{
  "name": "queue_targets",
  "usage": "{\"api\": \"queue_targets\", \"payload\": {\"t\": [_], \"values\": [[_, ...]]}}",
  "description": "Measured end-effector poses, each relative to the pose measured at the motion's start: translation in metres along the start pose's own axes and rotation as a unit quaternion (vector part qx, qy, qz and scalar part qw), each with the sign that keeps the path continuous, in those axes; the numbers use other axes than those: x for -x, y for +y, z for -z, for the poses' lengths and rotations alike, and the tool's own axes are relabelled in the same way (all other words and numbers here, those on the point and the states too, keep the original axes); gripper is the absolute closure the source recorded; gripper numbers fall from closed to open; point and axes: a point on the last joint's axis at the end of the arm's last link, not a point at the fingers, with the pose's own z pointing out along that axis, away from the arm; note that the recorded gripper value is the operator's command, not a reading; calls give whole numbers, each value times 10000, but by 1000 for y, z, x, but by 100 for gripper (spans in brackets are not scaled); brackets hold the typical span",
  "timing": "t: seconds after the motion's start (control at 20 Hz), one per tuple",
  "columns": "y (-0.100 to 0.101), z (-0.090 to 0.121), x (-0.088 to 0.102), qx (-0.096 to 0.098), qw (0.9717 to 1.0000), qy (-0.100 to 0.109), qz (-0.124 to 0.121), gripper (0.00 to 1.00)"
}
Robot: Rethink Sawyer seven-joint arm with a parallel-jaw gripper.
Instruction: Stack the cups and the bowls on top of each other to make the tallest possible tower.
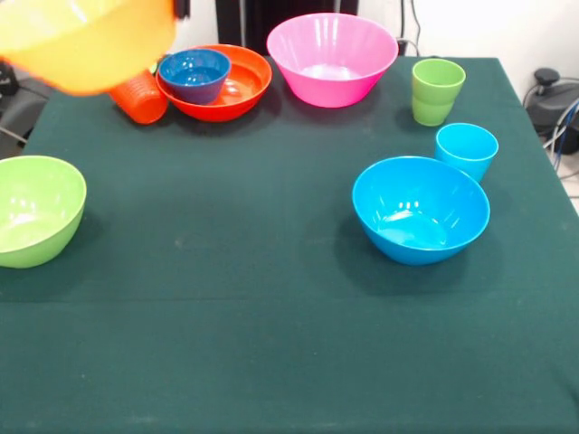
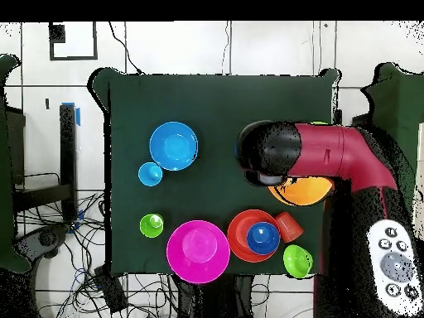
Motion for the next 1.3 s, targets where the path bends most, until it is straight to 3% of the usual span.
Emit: {"api": "queue_targets", "payload": {"t": [0.3, 0.7, 0.85, 0.95, 1.0, 1.2, 1.3], "values": [[19, 43, -24, -27, 9997, -247, 37, 100], [37, 60, -38, -45, 9992, -370, 126, 100], [39, 60, -43, 98, 9987, -489, 41, 100], [38, 56, -45, 317, 9968, -726, -120, 100], [32, 49, -48, 514, 9931, -1000, -318, 100], [10, 25, -56, 719, 9845, -1432, -717, 100], [-5, 5, -66, 765, 9831, -1405, -888, 100]]}}
